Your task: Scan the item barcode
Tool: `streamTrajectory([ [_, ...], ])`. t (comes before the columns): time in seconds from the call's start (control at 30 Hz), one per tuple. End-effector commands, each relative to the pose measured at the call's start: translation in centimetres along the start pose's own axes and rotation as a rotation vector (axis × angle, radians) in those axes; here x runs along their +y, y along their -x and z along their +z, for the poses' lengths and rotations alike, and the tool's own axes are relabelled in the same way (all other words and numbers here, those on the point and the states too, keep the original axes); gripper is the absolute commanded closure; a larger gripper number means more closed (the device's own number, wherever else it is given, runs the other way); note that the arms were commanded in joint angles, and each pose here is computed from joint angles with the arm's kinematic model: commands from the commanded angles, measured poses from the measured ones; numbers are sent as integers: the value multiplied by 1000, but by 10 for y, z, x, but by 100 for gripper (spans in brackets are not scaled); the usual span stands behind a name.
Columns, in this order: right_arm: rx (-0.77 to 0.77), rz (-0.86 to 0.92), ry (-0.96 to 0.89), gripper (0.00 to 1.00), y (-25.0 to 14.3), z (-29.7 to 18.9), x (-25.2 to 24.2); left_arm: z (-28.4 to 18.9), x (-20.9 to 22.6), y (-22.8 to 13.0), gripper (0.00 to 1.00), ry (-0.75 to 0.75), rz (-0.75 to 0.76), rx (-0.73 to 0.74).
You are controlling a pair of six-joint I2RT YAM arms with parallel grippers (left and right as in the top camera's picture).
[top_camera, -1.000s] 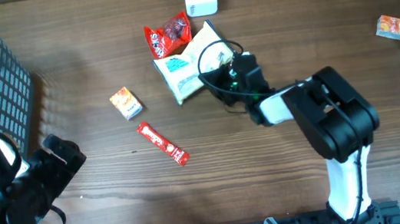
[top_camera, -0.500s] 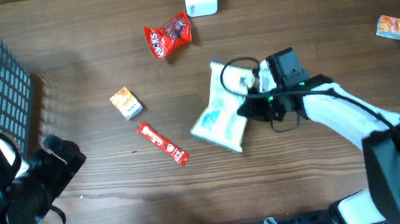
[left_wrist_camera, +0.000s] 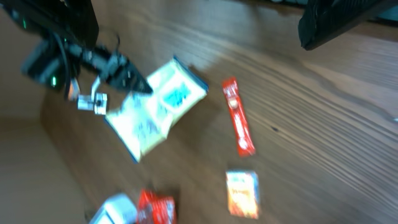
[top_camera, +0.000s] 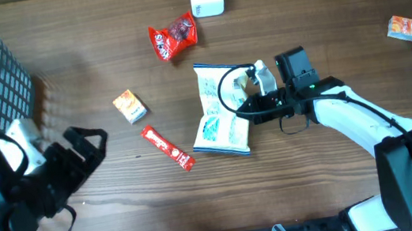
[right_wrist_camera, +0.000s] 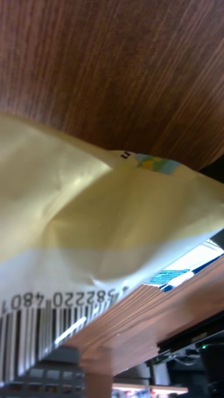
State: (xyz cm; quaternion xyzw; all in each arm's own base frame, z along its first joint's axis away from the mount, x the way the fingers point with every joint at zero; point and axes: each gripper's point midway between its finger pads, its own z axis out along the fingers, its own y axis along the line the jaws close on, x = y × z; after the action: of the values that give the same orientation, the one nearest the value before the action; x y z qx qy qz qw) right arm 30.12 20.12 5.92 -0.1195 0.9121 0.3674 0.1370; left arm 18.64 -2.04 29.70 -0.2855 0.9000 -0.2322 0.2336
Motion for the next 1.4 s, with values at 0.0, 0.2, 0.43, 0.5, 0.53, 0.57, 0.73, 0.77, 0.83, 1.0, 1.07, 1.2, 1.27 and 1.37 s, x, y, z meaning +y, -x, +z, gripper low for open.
streamTrajectory([
  [0.0, 20, 54, 26, 96, -3, 6, 1, 25, -4, -23, 0, -67, 50, 138],
  [0.2, 150, 167, 119, 96, -32, 29, -4, 78, -18, -51, 0, -217, 133, 298],
  [0.43, 218, 164, 292, 96, -46, 34, 12, 142, -14, -75, 0, -211, 206, 453],
  [0.5, 217, 164, 301, 95, -45, 34, 14, 155, -14, -76, 0, -197, 205, 488],
  [0.53, 216, 160, 308, 96, -45, 33, 15, 164, -14, -76, 0, -188, 200, 505],
  [0.57, 215, 158, 317, 96, -44, 33, 17, 168, -12, -75, 0, -180, 198, 511],
  [0.73, 205, 101, 516, 96, -37, 19, 48, 214, 0, -75, 0, -91, 146, 567],
  [0.77, 204, 98, 533, 96, -35, 17, 51, 223, 1, -81, 0, -83, 143, 601],
  [0.83, 201, 95, 537, 96, -34, 17, 52, 239, -3, -92, 1, -107, 146, 664],
  [1.0, 206, 103, 578, 96, -33, 13, 58, 267, -26, -106, 0, -252, 182, 734],
  [1.07, 205, 101, 611, 96, -32, 10, 63, 274, -25, -108, 0, -247, 172, 742],
  [1.2, 203, 109, 611, 96, -30, 10, 63, 273, -36, -109, 26, -317, 178, 754],
  [1.27, 202, 118, 611, 96, -28, 10, 63, 272, -39, -108, 45, -338, 181, 756],
  [1.37, 197, 121, 611, 96, -26, 11, 63, 272, -39, -109, 77, -334, 178, 758],
])
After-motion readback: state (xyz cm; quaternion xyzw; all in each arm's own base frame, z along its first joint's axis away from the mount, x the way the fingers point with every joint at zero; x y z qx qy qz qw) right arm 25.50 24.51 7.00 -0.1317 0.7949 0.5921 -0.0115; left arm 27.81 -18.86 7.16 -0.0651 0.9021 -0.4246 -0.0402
